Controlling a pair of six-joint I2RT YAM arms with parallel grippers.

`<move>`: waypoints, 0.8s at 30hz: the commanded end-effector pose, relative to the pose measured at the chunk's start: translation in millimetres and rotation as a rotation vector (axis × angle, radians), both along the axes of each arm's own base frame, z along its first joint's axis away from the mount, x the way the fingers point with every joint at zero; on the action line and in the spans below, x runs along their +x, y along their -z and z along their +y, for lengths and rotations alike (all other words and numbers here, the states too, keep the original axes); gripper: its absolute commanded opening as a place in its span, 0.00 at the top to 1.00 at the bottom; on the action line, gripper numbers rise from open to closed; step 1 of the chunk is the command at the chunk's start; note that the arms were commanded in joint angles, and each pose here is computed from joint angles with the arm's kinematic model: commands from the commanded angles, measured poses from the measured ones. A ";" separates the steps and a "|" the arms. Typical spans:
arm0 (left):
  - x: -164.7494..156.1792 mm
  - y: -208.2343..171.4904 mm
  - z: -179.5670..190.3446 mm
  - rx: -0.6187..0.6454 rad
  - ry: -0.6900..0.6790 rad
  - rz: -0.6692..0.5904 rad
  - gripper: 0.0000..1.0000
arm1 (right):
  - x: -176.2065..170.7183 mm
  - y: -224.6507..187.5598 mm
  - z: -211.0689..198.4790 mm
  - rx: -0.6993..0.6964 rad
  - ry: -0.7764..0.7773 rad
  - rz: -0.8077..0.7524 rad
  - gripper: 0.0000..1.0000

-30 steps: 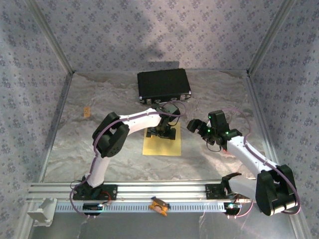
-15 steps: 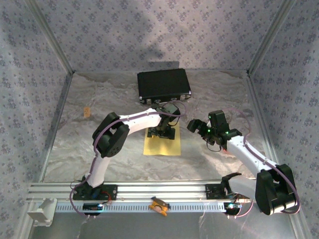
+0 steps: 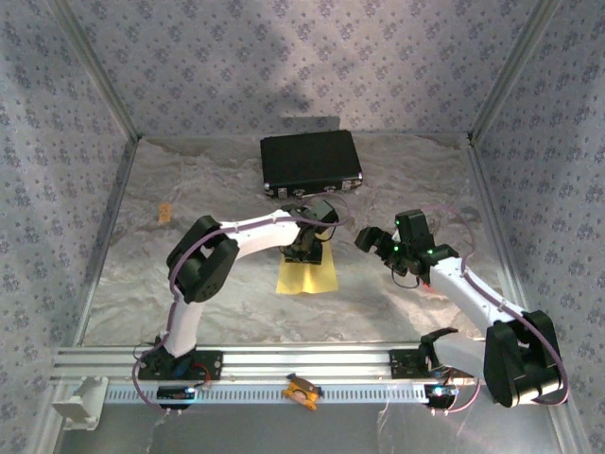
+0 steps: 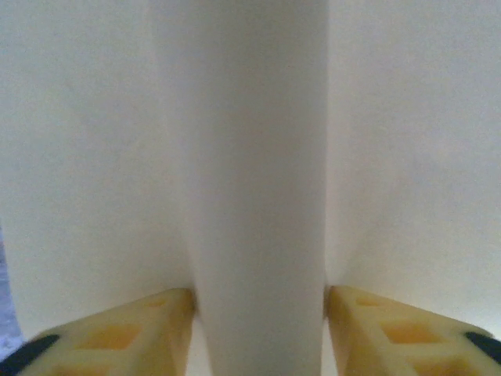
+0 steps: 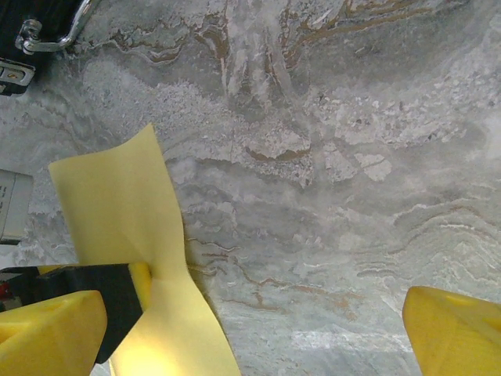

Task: Fold a paper plane with a square sheet of paper (pick it up from the middle)
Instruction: First fold the square sheet of paper in half at the center of the table.

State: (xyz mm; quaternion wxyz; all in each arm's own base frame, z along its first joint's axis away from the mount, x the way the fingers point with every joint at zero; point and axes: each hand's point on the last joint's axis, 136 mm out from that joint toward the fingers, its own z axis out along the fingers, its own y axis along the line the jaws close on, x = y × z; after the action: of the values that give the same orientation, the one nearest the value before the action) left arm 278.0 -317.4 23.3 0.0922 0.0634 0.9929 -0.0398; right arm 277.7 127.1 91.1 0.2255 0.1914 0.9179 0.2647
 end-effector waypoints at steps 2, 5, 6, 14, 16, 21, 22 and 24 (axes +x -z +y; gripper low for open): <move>2.7 -17.9 -4.2 -0.042 0.002 -0.055 0.54 | 1.9 -5.0 -1.4 -0.004 0.009 0.019 0.01; 5.4 -27.0 -8.4 -0.081 0.004 -0.082 0.57 | 1.7 -5.6 -1.7 -0.005 0.011 0.021 0.01; 5.6 -31.4 -10.5 -0.101 0.007 -0.091 0.57 | 1.7 -6.3 -1.3 -0.002 0.010 0.019 0.01; 4.0 -55.9 -22.4 -0.359 -0.019 -0.100 0.61 | 2.6 -13.2 -2.0 0.015 0.021 0.007 0.01; 5.4 -63.7 -26.6 -0.460 -0.032 -0.090 0.61 | 2.9 -14.5 -1.8 0.026 0.023 0.001 0.01; 7.0 -82.3 -41.9 -0.718 -0.041 -0.045 0.61 | 5.4 -18.3 -0.9 0.059 0.024 -0.009 0.01; 7.0 -84.9 -45.3 -0.764 -0.038 -0.031 0.62 | 5.0 -18.0 -1.3 0.060 0.025 -0.007 0.01; 6.3 -90.2 -51.2 -0.825 -0.022 -0.023 0.62 | 5.1 -18.1 -2.2 0.067 0.031 -0.006 0.01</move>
State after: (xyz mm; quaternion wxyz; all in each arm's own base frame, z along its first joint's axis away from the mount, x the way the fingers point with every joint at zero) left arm 285.8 -339.0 77.0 0.1239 -0.0071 0.9360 -0.3293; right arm 280.8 123.3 98.4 0.2219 0.2057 0.9125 0.2754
